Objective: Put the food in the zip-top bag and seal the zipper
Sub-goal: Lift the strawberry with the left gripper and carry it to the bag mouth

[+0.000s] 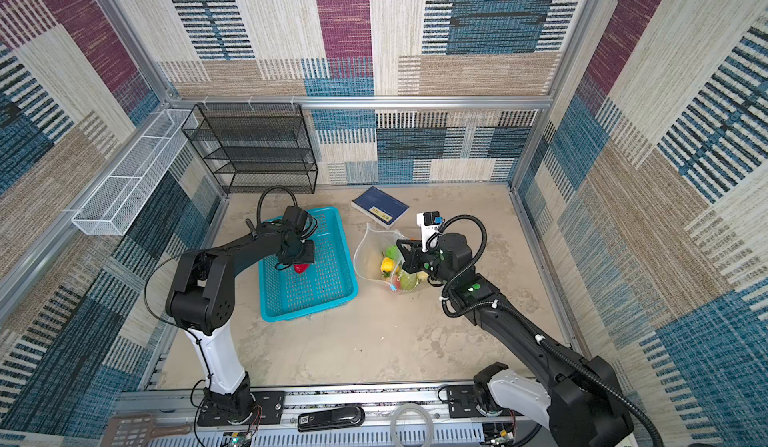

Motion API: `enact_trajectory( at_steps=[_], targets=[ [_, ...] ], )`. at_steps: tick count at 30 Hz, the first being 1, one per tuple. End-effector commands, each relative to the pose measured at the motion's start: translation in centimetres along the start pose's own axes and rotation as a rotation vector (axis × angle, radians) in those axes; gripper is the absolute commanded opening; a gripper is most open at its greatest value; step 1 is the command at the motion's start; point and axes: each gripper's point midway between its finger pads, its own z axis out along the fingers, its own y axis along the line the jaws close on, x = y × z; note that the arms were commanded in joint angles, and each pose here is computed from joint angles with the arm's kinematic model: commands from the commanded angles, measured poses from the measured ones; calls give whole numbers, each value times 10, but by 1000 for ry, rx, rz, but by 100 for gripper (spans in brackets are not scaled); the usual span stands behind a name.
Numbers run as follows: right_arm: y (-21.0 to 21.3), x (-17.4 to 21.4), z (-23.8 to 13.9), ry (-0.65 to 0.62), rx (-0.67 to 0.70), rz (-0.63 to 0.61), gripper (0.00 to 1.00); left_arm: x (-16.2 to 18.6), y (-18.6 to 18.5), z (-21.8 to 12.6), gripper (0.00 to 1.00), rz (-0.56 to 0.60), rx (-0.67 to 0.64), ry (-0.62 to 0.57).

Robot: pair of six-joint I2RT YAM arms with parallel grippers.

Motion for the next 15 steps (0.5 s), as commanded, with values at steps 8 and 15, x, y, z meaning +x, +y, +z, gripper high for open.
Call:
enact_trajectory(
  at_steps=[8, 15],
  targets=[
    [1, -5, 0, -24, -4, 5, 0, -2, -28, -70, 53, 31, 125, -129],
    [-1, -5, 1, -32, 1, 22, 0, 10, -99, -134, 53, 128, 419, -254]
  ],
)
